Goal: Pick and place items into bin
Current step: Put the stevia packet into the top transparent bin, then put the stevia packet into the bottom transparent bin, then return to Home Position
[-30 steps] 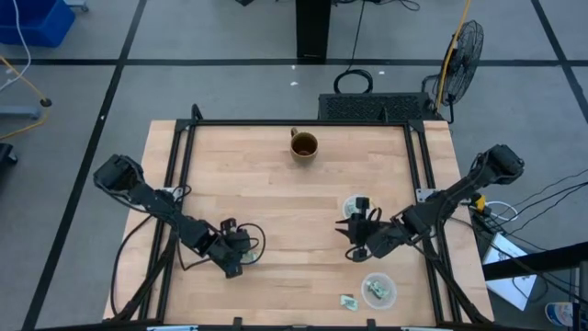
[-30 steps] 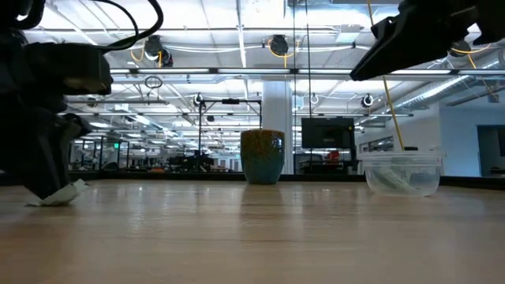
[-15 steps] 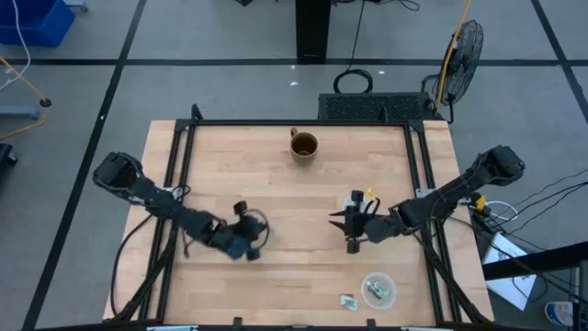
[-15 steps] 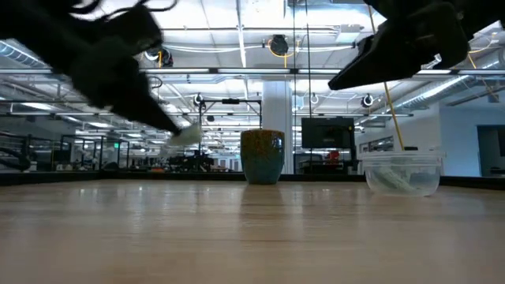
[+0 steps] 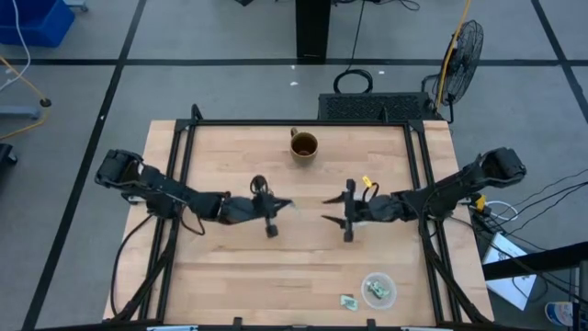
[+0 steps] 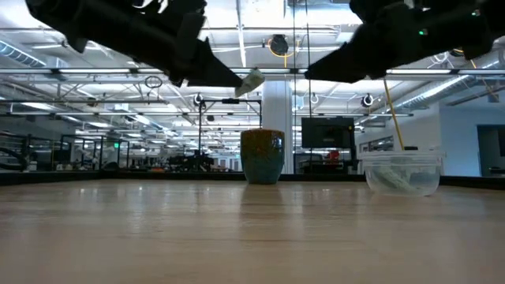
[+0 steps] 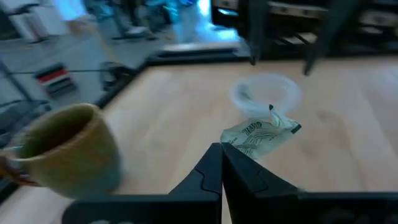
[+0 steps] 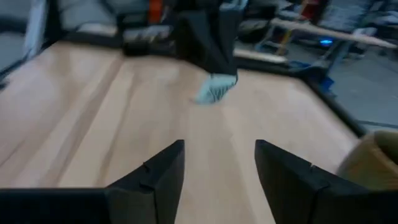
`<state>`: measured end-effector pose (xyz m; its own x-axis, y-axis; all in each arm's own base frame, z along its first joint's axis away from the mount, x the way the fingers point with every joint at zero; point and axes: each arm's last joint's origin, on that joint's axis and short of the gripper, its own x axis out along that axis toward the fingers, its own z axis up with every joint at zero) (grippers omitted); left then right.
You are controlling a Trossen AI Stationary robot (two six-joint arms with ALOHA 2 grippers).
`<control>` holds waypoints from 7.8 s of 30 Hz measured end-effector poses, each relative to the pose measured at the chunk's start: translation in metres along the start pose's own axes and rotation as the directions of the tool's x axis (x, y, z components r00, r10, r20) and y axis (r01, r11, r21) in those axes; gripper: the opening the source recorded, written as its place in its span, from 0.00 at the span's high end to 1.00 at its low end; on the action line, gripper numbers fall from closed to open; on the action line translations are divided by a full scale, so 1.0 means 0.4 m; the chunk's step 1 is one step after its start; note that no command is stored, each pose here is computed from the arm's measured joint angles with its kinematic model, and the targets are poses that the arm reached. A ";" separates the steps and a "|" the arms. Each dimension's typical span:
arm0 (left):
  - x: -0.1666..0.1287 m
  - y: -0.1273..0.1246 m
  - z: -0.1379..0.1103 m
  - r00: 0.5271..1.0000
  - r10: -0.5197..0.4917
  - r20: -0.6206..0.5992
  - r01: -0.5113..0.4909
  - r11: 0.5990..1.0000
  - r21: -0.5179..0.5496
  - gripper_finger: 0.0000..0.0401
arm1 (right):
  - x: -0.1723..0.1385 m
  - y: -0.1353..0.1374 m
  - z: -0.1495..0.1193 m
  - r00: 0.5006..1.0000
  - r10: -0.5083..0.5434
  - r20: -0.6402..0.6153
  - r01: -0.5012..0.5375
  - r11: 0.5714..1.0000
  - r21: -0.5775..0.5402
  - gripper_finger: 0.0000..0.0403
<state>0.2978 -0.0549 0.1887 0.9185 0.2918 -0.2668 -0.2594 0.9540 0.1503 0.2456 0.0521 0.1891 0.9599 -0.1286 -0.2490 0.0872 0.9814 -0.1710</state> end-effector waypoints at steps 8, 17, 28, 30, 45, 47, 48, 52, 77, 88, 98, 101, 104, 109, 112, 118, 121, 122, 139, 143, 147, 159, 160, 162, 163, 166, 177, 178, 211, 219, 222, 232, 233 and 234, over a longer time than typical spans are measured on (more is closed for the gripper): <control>0.035 0.058 0.052 0.991 0.114 0.069 -0.109 0.992 -0.064 0.98 | 0.030 -0.052 0.004 0.991 -0.114 0.064 0.110 0.992 0.069 0.52; 0.114 0.026 0.055 0.993 0.109 0.044 -0.109 0.994 -0.004 0.99 | 0.072 -0.066 -0.026 0.985 -0.154 0.073 0.147 0.985 0.088 0.53; 0.151 0.005 0.054 0.989 0.148 0.030 -0.149 0.989 0.023 0.99 | 0.078 -0.067 -0.035 0.985 -0.158 0.063 0.149 0.980 0.133 0.55; 0.151 0.007 0.054 0.984 0.176 0.026 -0.177 0.984 0.026 0.98 | 0.078 -0.065 -0.034 0.986 -0.155 0.064 0.145 0.979 0.141 0.55; 0.145 -0.003 0.045 0.979 0.203 -0.005 -0.202 0.978 0.050 0.98 | 0.079 -0.070 -0.035 0.985 -0.164 0.062 0.154 0.978 0.141 0.57; 0.143 -0.007 0.045 0.980 0.198 -0.004 -0.198 0.979 0.052 0.98 | 0.079 -0.070 -0.035 0.984 -0.165 0.062 0.155 0.978 0.140 0.60; 0.142 -0.009 0.045 0.981 0.196 -0.002 -0.195 0.979 0.053 0.98 | 0.079 -0.070 -0.035 0.984 -0.165 0.063 0.155 0.978 0.140 0.61; 0.141 -0.012 0.046 0.982 0.190 -0.001 -0.190 0.980 0.054 0.98 | 0.080 -0.075 -0.035 0.983 -0.171 0.061 0.161 0.977 0.142 0.71; 0.141 -0.011 0.046 0.982 0.190 -0.001 -0.190 0.981 0.023 0.68 | 0.082 -0.080 -0.055 0.985 -0.171 -0.015 0.172 0.978 0.116 0.99; 0.141 -0.011 0.045 0.982 0.191 -0.005 -0.190 0.981 0.026 0.58 | -0.023 -0.043 0.015 0.897 -0.157 -0.414 0.215 0.972 0.096 0.99; 0.141 -0.010 0.045 0.981 0.192 -0.007 -0.192 0.981 0.022 0.58 | -0.106 0.016 -0.035 0.686 -0.092 -0.721 0.283 0.948 0.148 0.99; 0.143 -0.006 0.044 0.981 0.196 -0.008 -0.196 0.980 0.020 0.58 | -0.110 0.013 -0.054 0.666 -0.104 -0.738 0.295 0.946 0.133 0.95; 0.144 -0.003 0.045 0.980 0.199 -0.007 -0.199 0.980 0.016 0.58 | -0.109 0.012 -0.057 0.662 -0.082 -0.745 0.273 0.952 0.138 0.88; 0.144 -0.006 0.045 0.985 0.173 -0.005 -0.172 0.985 0.015 0.58 | -0.107 0.013 -0.056 0.671 -0.083 -0.736 0.253 0.960 0.122 0.75; 0.144 -0.006 0.046 0.985 0.171 -0.004 -0.171 0.985 0.019 0.58 | -0.107 0.012 -0.043 0.705 -0.062 -0.706 0.222 0.965 0.137 0.69; 0.144 -0.006 0.045 0.985 0.172 -0.005 -0.172 0.985 0.027 0.58 | -0.111 0.021 0.045 0.856 0.046 -0.515 0.049 0.985 0.168 0.65; 0.144 -0.006 0.044 0.985 0.172 -0.011 -0.172 0.985 0.031 0.58 | -0.120 0.055 0.093 0.897 0.219 -0.384 -0.176 0.974 0.143 0.66; 0.144 -0.006 0.043 0.985 0.173 -0.014 -0.172 0.985 0.033 0.58 | -0.122 0.073 0.103 0.897 0.275 -0.347 -0.250 0.961 0.116 0.67; 0.144 -0.005 0.039 0.984 0.176 -0.028 -0.176 0.984 0.015 0.58 | -0.060 0.374 0.107 0.630 0.499 -0.595 -0.611 0.792 0.018 0.65; 0.144 -0.005 0.039 0.984 0.176 -0.029 -0.176 0.984 0.017 0.58 | -0.039 0.413 0.105 0.552 0.500 -0.667 -0.632 0.773 0.057 0.65; 0.144 -0.005 0.036 0.984 0.176 -0.038 -0.175 0.984 0.023 0.58 | -0.010 0.450 0.075 0.494 0.544 -0.678 -0.637 0.757 0.143 0.65; 0.144 -0.005 0.024 0.981 0.176 -0.079 -0.174 0.984 0.032 0.58 | 0.029 0.502 -0.033 0.408 0.489 -0.771 -0.633 0.760 0.147 0.65; 0.144 -0.004 0.025 0.981 0.176 -0.078 -0.174 0.984 0.034 0.58 | 0.029 0.502 -0.034 0.406 0.487 -0.773 -0.632 0.761 0.147 0.66; 0.145 -0.003 0.025 0.981 0.178 -0.078 -0.176 0.984 0.034 0.58 | 0.029 0.501 -0.036 0.403 0.482 -0.778 -0.633 0.761 0.143 0.68; 0.145 -0.002 0.024 0.981 0.179 -0.079 -0.176 0.984 0.034 0.58 | 0.029 0.501 -0.036 0.403 0.482 -0.778 -0.632 0.761 0.144 0.70; 0.145 -0.001 0.024 0.981 0.180 -0.079 -0.177 0.984 0.035 0.58 | 0.029 0.501 -0.036 0.404 0.479 -0.779 -0.631 0.762 0.142 0.78; 0.146 0.000 0.024 0.980 0.180 -0.079 -0.178 0.983 0.036 0.58 | 0.012 0.481 0.015 0.441 0.511 -0.738 -0.627 0.763 0.153 0.97; 0.146 0.000 0.025 0.981 0.180 -0.079 -0.178 0.983 0.035 0.58 | 0.006 0.475 0.032 0.465 0.512 -0.723 -0.613 0.775 0.155 0.97; 0.150 0.010 0.025 0.978 0.192 -0.079 -0.191 0.981 0.017 0.58 | -0.147 0.396 0.040 0.301 0.335 -0.893 -0.070 0.941 0.330 0.72; 0.131 0.017 0.063 0.981 0.194 -0.020 -0.191 0.976 0.105 0.58 | -0.161 0.358 0.076 0.333 0.341 -0.879 0.005 0.932 0.363 0.70; 0.087 0.025 0.119 0.978 0.205 0.041 -0.209 0.969 0.128 0.58 | -0.183 0.338 0.113 0.352 0.401 -0.846 -0.184 0.915 0.358 0.70; -0.205 0.097 0.259 0.979 0.200 0.028 -0.201 0.965 0.165 0.58 | -0.241 0.272 0.213 0.513 0.512 -0.689 -0.348 0.858 0.378 0.70; -0.240 0.111 0.265 0.981 0.191 0.024 -0.192 0.965 0.177 0.58 | -0.245 0.269 0.219 0.528 0.517 -0.674 -0.369 0.854 0.366 0.70; -0.275 0.125 0.267 0.984 0.177 0.015 -0.177 0.966 0.187 0.58 | -0.248 0.266 0.224 0.537 0.522 -0.663 -0.398 0.850 0.346 0.70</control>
<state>0.2158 -0.0465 0.3273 0.8623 0.4553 -0.2217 -0.3575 0.8574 0.3701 0.1836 0.1819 0.2810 0.3849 0.3485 -0.8547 -0.2153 0.9343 0.2840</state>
